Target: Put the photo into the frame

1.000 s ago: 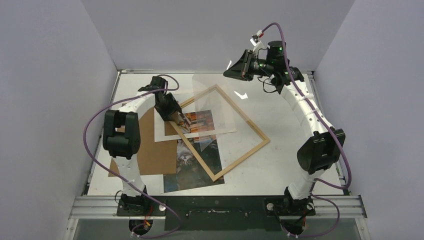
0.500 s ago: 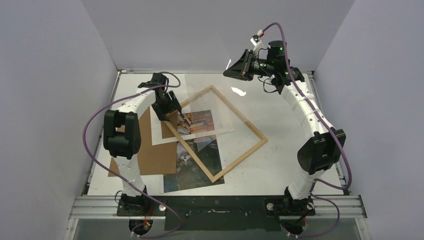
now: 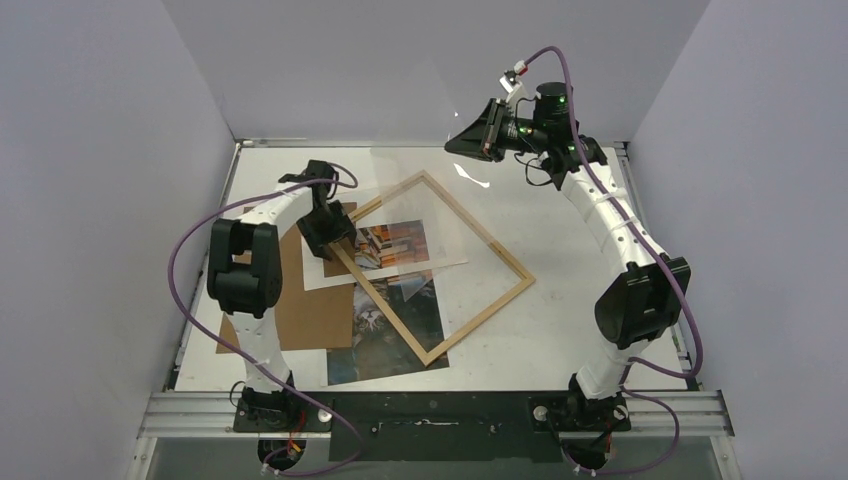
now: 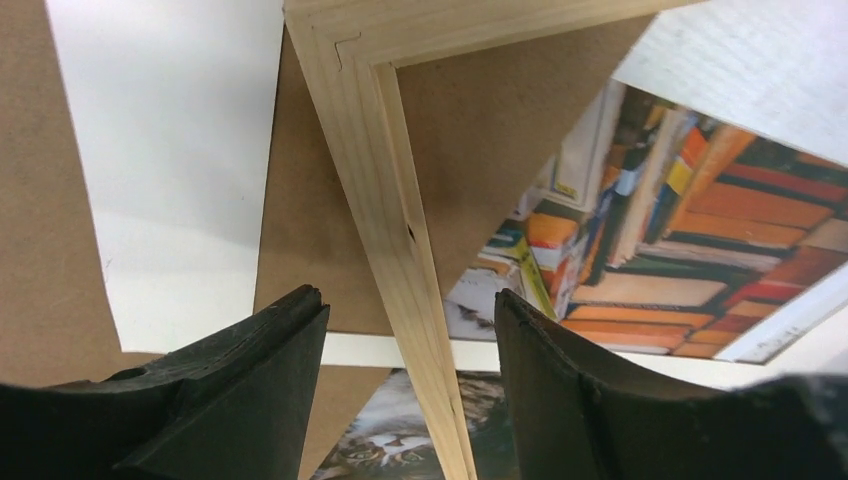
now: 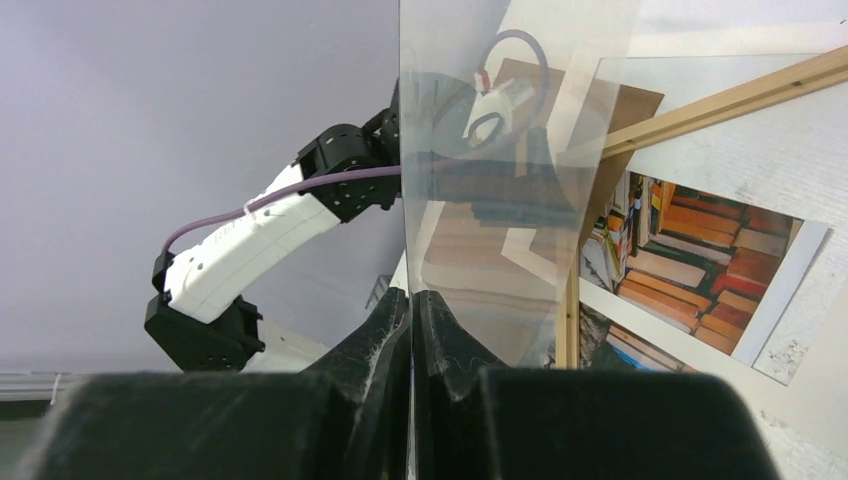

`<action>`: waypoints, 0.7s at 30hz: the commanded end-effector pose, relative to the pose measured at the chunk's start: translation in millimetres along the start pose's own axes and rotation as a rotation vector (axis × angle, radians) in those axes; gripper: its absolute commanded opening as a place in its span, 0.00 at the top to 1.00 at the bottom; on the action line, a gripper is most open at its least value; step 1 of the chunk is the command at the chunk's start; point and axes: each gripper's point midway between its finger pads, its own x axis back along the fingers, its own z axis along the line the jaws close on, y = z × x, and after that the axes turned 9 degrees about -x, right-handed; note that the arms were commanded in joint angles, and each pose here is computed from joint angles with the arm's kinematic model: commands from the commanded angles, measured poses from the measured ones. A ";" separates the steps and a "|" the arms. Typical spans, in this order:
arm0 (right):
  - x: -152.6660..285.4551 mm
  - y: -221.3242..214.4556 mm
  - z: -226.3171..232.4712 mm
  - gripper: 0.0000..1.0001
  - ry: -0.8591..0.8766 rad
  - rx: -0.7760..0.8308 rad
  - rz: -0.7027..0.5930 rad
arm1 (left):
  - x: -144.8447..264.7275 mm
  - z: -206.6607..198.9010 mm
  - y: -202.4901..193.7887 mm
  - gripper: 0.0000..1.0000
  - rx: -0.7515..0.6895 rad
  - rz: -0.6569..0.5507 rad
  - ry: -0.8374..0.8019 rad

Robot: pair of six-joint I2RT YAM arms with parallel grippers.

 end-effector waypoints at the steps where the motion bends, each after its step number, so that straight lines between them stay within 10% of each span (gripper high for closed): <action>1: 13.4 -0.2 38.0 1.00 0.095 0.061 -0.020 | -11.3 -10.6 16.4 0.43 -0.019 -0.027 -0.035; 13: 16.2 0.2 41.1 1.00 0.093 0.057 -0.037 | -10.4 -24.6 43.1 1.00 -0.133 -0.037 -0.088; 21: 11.6 -3.1 41.1 1.00 0.113 0.021 -0.022 | 9.7 -57.7 77.1 1.00 -0.345 -0.077 -0.290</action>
